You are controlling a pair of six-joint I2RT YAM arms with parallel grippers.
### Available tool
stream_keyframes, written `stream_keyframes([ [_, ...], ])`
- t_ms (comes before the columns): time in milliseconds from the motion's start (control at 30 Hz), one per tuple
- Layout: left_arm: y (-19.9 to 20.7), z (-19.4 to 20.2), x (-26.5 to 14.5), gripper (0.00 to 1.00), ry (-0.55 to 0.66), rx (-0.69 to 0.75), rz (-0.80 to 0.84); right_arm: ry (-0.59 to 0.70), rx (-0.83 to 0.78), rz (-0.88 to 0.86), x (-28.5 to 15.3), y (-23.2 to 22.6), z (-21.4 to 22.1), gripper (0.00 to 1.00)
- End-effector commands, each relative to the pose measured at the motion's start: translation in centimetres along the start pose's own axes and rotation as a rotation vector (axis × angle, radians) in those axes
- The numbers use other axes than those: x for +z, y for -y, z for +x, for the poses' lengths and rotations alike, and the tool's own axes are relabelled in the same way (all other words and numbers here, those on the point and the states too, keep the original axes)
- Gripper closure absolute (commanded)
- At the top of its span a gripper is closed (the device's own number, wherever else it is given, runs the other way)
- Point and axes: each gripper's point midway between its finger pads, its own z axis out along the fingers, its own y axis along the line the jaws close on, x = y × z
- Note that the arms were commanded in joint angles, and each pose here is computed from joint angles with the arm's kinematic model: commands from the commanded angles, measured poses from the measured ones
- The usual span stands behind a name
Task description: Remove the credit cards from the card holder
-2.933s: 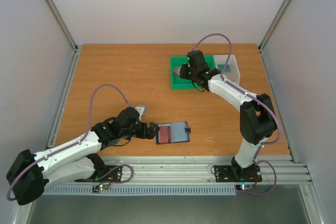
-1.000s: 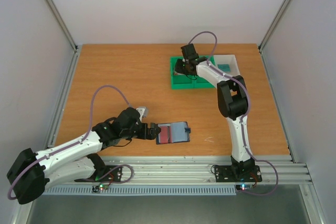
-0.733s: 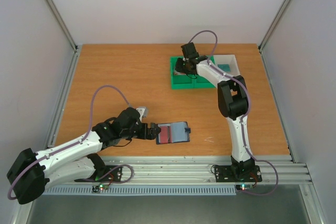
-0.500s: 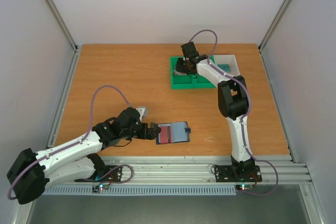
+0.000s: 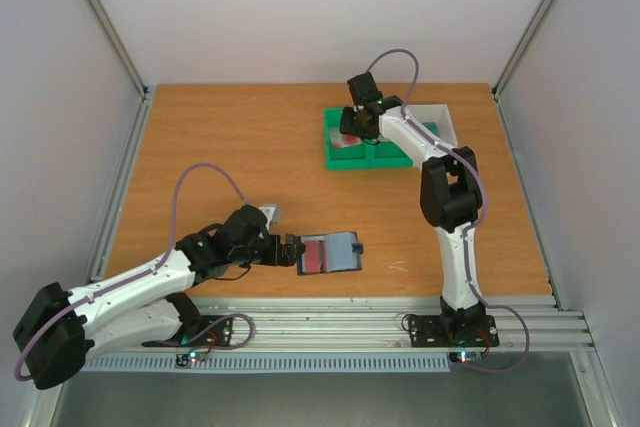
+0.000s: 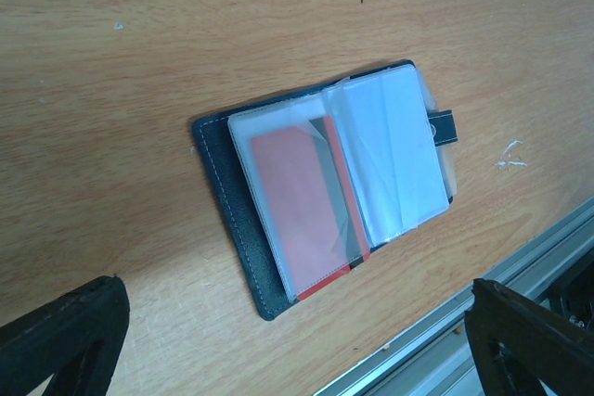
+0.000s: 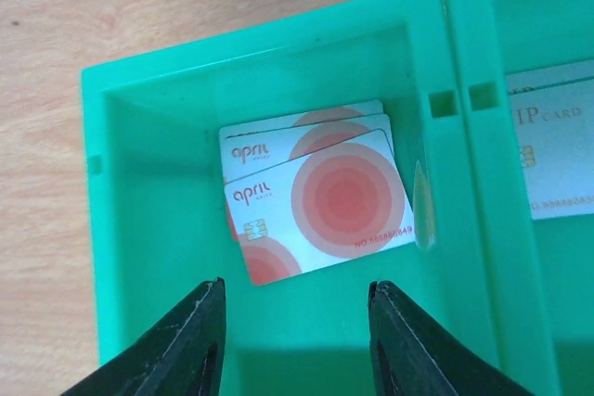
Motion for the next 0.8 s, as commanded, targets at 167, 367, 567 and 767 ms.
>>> stream_keyframes([
  [167,0.5,-0.4,0.0,0.03,0.016,-0.037,0.025,-0.024,0.025,-0.168,-9.3,-1.8,1.9,0.56],
  [367,1.1,-0.2,0.6,0.17,-0.002,-0.065,0.057,-0.076,0.045,-0.226,-13.5,-0.8,6.9,0.59],
  [567,1.1,-0.2,1.7,0.28,-0.018,-0.089,0.057,-0.141,0.045,-0.275,-16.5,0.2,12.6,0.61],
  [767,1.0,0.1,3.5,0.36,-0.05,-0.127,0.069,-0.22,0.041,-0.298,-17.7,1.1,18.6,0.64],
])
